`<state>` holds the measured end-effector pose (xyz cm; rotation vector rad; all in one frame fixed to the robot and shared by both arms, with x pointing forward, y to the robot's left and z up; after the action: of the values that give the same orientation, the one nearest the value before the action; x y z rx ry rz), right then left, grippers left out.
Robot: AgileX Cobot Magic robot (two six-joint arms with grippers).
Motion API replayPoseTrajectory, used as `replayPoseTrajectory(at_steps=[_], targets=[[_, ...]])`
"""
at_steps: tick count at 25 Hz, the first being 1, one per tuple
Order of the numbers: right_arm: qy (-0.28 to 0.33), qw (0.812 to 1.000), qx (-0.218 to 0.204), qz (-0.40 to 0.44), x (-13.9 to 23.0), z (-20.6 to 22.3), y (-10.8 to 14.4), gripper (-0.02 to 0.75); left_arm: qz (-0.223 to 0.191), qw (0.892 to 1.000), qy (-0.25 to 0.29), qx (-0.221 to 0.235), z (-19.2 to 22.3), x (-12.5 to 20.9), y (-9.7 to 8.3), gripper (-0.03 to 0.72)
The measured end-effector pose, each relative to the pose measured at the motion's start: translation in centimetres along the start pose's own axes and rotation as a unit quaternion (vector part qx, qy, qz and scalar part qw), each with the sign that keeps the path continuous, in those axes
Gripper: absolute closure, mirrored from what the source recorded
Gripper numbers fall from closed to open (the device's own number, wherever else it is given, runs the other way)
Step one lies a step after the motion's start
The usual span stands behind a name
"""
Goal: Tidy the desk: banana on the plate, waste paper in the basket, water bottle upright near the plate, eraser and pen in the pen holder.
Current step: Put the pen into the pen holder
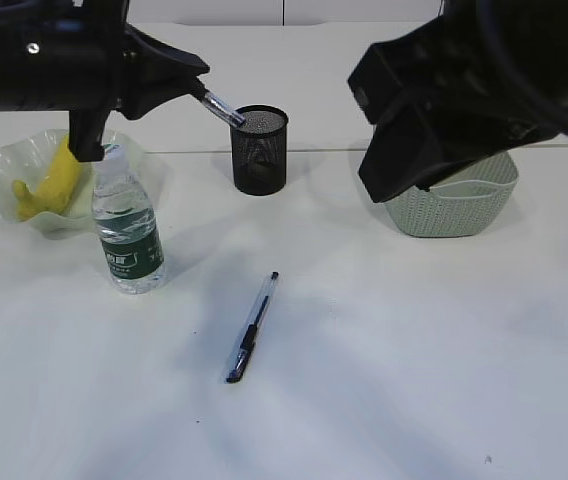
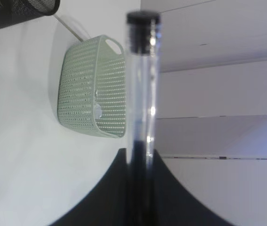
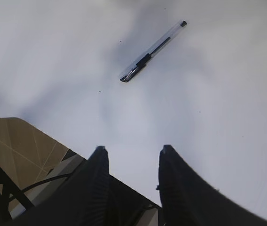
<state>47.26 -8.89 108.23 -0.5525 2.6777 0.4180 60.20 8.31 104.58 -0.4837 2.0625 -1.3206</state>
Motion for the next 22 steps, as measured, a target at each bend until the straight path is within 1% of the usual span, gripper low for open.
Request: replayPoseTrajectory(at_steps=[10, 17, 22], targets=[[0.0, 1.0, 0.0, 0.001, 0.0, 0.0, 0.0, 0.468, 0.003, 1.0, 0.014, 0.026, 4.8, -1.9, -1.4, 0.664], [0.0, 1.0, 0.0, 0.001, 0.0, 0.0, 0.0, 0.468, -0.002, 0.999, 0.02, 0.031, 8.2, -2.9, -1.0, 0.664], [0.0, 1.0, 0.0, 0.001, 0.0, 0.0, 0.0, 0.468, -0.022, 0.999, 0.02, 0.033, 10.4, -3.6, -0.6, 0.664]])
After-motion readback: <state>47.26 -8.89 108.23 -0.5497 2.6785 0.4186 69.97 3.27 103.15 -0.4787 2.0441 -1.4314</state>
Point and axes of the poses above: a point on each arm's last joint axis where the gripper is mounted, z pointing out along that axis toward the gripper, y along the wrist's bending axis when the last joint is at zero, x = y × z, the point moved 9 cm from there along z, pointing out along that axis toward the gripper, and after that the axes turned 7 degrees about z, right-handed, at the moved point
